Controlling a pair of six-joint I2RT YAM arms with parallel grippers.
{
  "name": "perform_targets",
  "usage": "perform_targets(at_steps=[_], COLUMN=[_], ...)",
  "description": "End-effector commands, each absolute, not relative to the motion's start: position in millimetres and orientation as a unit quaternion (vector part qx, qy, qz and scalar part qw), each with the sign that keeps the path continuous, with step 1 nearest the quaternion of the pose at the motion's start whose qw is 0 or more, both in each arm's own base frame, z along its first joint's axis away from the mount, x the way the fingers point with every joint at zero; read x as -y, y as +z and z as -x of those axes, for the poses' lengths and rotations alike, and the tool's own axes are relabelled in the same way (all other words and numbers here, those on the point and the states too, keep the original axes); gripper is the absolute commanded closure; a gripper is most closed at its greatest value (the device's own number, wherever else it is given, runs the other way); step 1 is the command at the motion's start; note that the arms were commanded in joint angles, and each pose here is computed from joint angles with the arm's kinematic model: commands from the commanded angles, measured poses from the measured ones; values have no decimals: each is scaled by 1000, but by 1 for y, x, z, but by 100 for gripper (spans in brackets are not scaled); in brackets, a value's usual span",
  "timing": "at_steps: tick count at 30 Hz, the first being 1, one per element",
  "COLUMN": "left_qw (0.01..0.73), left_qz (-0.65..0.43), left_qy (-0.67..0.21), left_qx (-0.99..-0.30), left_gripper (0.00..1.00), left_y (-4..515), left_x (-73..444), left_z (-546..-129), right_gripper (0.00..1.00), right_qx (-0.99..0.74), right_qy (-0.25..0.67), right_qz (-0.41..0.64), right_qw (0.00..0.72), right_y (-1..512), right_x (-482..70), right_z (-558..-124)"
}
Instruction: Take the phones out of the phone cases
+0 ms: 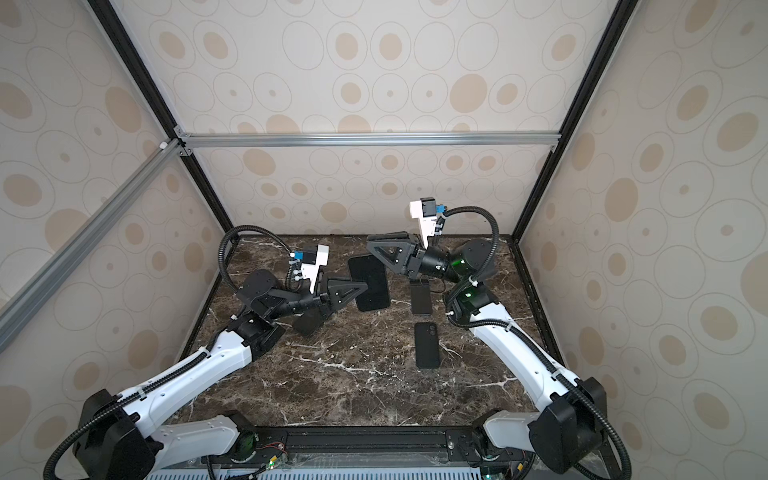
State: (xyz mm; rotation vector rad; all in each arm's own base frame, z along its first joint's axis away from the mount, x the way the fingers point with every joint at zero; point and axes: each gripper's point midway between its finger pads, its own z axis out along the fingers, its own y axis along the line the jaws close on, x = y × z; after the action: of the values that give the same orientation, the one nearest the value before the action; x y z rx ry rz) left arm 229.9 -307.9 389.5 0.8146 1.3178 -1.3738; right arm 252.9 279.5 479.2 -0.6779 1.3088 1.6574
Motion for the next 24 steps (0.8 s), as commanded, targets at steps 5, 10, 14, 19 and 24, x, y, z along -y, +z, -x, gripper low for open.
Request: perform_targets(at_steps=[5,10,14,19,24], left_qw=[534,535,535,540,543], left_qz=[-350,-348,-350,-350,-358], left_qy=[-580,-579,-579,-577,-576], left_qx=[-506,-507,-506,-504,-496], left_gripper=[100,100,100,100,100], left_y=[414,413,414,414,420], left_x=[306,306,306,305,305], left_z=[-219,-220,-219,-219,-216], right_gripper=[75,83,90,96,100], right_qx=[-510,-511,-512,-518,-528], right_qy=[673,675,677,680,691], right_qz=[291,290,289,282,268], right_qw=[449,446,443,435,415], right_y=[492,491,491,489,486], right_x=[-281,-282,-282,-282,-282], right_z=[-242,-242,-241,-241,-238])
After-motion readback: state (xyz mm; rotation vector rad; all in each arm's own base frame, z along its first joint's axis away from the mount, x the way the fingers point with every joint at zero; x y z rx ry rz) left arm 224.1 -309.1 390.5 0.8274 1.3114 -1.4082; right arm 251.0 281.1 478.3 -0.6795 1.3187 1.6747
